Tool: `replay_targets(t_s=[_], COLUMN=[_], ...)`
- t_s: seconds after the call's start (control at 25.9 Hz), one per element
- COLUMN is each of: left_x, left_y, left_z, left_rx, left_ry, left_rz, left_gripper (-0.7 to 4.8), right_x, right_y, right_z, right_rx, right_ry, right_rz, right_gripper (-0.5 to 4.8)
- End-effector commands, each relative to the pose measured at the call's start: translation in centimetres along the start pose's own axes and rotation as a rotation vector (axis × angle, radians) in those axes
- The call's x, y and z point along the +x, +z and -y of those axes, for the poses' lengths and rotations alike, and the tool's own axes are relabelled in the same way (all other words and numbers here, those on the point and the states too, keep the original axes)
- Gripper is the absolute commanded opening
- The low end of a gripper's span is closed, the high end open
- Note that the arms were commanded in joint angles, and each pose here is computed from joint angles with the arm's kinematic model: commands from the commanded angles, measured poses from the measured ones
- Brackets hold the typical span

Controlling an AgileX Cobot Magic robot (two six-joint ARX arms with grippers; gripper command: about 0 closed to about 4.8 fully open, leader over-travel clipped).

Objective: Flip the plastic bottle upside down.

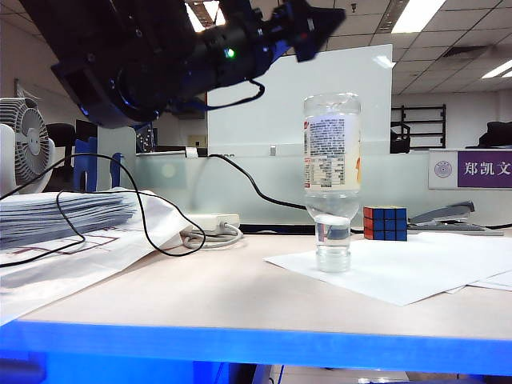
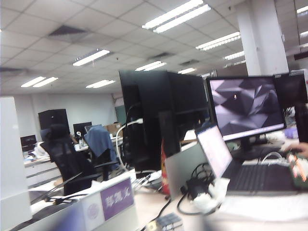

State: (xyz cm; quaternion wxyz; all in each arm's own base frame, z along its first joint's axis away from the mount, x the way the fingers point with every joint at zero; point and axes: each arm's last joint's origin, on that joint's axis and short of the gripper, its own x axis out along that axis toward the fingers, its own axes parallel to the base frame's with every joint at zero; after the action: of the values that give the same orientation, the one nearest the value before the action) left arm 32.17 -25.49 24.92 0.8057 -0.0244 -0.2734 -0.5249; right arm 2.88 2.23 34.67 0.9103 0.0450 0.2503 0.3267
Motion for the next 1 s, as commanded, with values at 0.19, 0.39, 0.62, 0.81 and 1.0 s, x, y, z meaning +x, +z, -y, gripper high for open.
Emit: replay_targets(t_s=[0.19, 0.39, 0.62, 0.81, 1.0], left_x=[-0.6, -3.5, -10.8, -17.3, -20.5], left_y=[6.4, 14.2, 24.1, 26.9, 25.4], left_z=[-0.2, 0.5, 4.1, 7.5, 9.5], left_rx=[-0.149, -0.182, 0.134, -0.016, -0.113], left_ry=[-0.163, -0.157, 0.273, 0.612, 0.627], left_rz=[0.061, -0.045, -0.429, -0.665, -0.713], left_gripper=[-0.05, -0.05, -0.05, -0.05, -0.05], right_x=[-0.2, -0.3, -0.6, -0.7, 0.2], right_y=[0.8, 1.9, 2.6, 2.7, 2.0], right_z=[-0.2, -0.4, -0.6, -0.6, -0.2], right_rx=[-0.030, -0.069, -0.116, -0.160, -0.258], right_ry=[0.011, 0.033, 0.050, 0.045, 0.012], right_rz=[0.072, 0.192, 0.274, 0.289, 0.306], right_gripper=[-0.06, -0.06, -0.06, -0.06, -0.06])
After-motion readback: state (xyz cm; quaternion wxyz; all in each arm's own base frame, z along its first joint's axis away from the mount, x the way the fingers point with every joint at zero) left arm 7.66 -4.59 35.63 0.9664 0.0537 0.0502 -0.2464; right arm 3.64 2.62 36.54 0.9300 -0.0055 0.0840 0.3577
